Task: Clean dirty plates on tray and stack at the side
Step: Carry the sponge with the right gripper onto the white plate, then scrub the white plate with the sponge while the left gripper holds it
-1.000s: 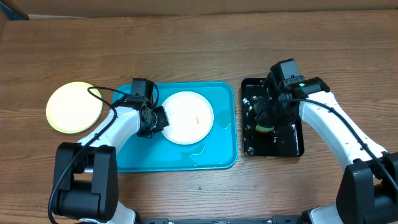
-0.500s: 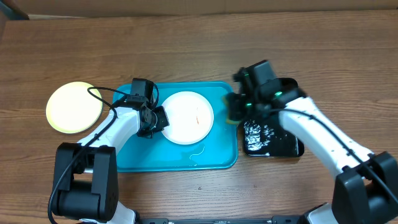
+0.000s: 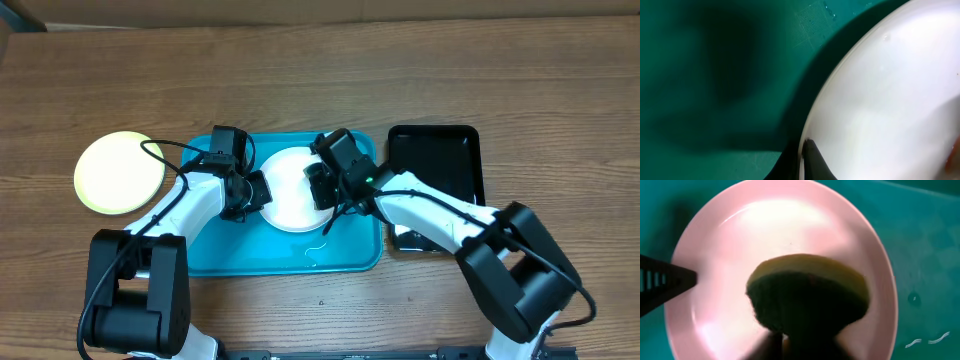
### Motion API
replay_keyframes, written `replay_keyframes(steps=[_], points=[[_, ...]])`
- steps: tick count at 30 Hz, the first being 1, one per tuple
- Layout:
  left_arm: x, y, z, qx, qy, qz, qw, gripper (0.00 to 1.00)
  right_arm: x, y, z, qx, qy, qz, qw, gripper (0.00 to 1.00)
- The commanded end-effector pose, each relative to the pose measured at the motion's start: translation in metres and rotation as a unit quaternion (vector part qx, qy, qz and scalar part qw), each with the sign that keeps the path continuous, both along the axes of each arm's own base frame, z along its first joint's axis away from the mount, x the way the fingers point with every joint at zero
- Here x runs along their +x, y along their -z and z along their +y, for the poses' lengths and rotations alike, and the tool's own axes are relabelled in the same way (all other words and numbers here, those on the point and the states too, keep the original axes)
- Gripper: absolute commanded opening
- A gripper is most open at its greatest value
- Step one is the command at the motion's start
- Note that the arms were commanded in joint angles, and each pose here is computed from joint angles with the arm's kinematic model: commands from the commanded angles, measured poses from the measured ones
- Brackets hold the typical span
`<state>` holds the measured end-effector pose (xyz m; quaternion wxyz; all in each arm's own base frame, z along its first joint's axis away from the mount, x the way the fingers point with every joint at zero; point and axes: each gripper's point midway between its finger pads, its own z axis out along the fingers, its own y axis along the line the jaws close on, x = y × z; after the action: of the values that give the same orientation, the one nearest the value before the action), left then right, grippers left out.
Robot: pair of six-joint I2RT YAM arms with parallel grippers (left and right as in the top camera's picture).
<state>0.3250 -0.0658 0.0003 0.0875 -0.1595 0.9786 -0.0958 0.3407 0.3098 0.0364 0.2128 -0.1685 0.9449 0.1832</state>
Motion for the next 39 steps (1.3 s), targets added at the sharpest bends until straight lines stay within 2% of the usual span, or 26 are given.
replay_keyframes(steps=[1,4,6,10,15,17,20,22,32,39], points=[[-0.035,0.036,0.01,0.035,0.0,0.067,0.997,0.04,0.015,-0.007,-0.007,-0.016,0.023,-0.034,0.999,0.44],[-0.034,0.036,0.009,0.035,0.0,0.067,0.997,0.04,0.015,-0.007,-0.007,-0.017,0.025,-0.036,0.999,0.52],[-0.034,0.036,0.01,0.035,0.0,0.066,0.997,0.04,0.015,-0.007,-0.007,-0.017,0.024,-0.035,0.999,0.51],[-0.034,0.036,0.009,0.035,0.0,0.066,0.997,0.04,0.011,-0.003,-0.005,-0.023,0.02,-0.033,0.999,0.4],[-0.034,0.036,0.009,0.035,0.0,0.066,0.997,0.04,0.008,0.012,-0.007,-0.048,0.022,-0.031,0.998,0.35],[-0.034,0.036,0.009,0.035,0.0,0.067,0.997,0.04,0.007,0.016,-0.007,-0.051,0.021,-0.027,0.998,0.29],[-0.034,0.036,0.009,0.035,0.0,0.067,0.997,0.04,0.007,0.018,-0.008,-0.055,0.022,-0.024,0.998,0.1],[-0.034,0.036,0.009,0.035,0.0,0.067,0.997,0.04,0.006,0.021,-0.013,-0.063,0.037,-0.019,0.997,0.04],[-0.034,0.036,0.009,0.035,0.0,0.066,0.997,0.04,0.001,0.044,-0.018,-0.076,0.054,0.007,0.996,0.04],[-0.034,0.036,0.009,0.035,0.0,0.067,0.997,0.04,-0.008,0.051,0.002,-0.025,0.042,0.043,0.998,0.04]])
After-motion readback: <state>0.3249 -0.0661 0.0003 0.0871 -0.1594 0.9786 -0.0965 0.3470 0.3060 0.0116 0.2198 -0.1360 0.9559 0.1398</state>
